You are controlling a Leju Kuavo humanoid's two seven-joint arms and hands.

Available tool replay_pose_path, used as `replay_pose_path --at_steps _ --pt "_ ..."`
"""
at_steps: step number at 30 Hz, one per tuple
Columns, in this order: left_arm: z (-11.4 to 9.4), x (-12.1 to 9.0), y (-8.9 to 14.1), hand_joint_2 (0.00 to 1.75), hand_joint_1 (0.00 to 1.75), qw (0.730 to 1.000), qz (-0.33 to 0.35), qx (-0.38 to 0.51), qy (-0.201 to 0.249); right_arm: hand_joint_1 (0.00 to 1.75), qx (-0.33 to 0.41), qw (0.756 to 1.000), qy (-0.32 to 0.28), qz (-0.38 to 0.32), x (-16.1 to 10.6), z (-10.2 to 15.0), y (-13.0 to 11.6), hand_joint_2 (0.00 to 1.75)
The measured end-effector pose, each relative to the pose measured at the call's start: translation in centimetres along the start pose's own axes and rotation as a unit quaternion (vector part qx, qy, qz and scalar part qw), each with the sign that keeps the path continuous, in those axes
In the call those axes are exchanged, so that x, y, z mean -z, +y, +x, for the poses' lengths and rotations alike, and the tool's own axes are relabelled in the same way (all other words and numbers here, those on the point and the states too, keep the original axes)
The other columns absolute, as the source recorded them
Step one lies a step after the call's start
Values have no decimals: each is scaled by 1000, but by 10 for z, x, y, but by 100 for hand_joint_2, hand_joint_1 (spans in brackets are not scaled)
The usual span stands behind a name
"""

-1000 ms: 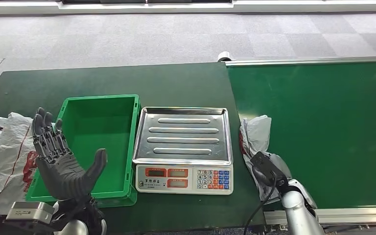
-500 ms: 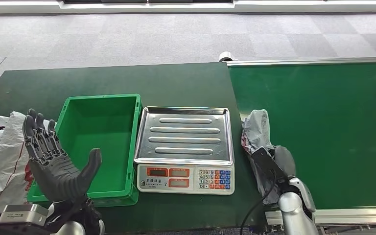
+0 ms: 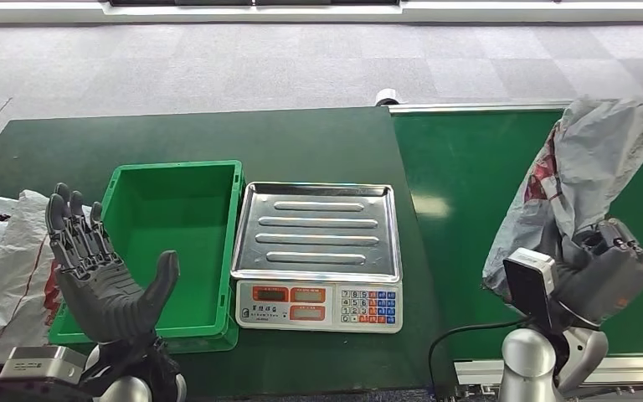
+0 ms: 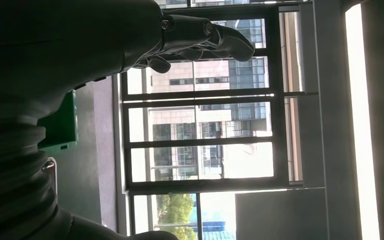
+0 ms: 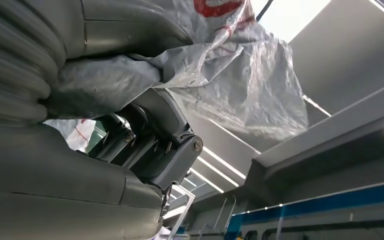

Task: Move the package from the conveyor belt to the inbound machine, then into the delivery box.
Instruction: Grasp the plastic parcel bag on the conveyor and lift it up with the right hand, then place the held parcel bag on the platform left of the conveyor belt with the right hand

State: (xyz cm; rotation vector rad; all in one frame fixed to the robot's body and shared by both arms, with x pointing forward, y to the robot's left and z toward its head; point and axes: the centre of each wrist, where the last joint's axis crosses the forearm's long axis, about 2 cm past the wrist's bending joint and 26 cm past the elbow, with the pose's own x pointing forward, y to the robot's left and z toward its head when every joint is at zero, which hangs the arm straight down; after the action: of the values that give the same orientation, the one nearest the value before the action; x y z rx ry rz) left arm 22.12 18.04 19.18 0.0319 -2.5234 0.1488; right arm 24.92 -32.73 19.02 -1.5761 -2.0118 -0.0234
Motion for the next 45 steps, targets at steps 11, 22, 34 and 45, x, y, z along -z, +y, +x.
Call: replay_pose_path --at_steps 11,22,34,45 --pt "0 0 -1 175 0 1000 2 -1 1 175 -4 1000 -7 -21 4 4 -9 175" --pt "-4 14 -6 175 0 1000 8 -15 -12 175 185 979 -38 73 46 37 43 175" --pt "-24 42 -20 175 0 999 -1 -46 -23 175 452 769 -254 374 48 184 142 175" --pt "-29 37 -20 175 0 999 -9 -45 -9 175 456 745 -264 409 32 193 146 175"
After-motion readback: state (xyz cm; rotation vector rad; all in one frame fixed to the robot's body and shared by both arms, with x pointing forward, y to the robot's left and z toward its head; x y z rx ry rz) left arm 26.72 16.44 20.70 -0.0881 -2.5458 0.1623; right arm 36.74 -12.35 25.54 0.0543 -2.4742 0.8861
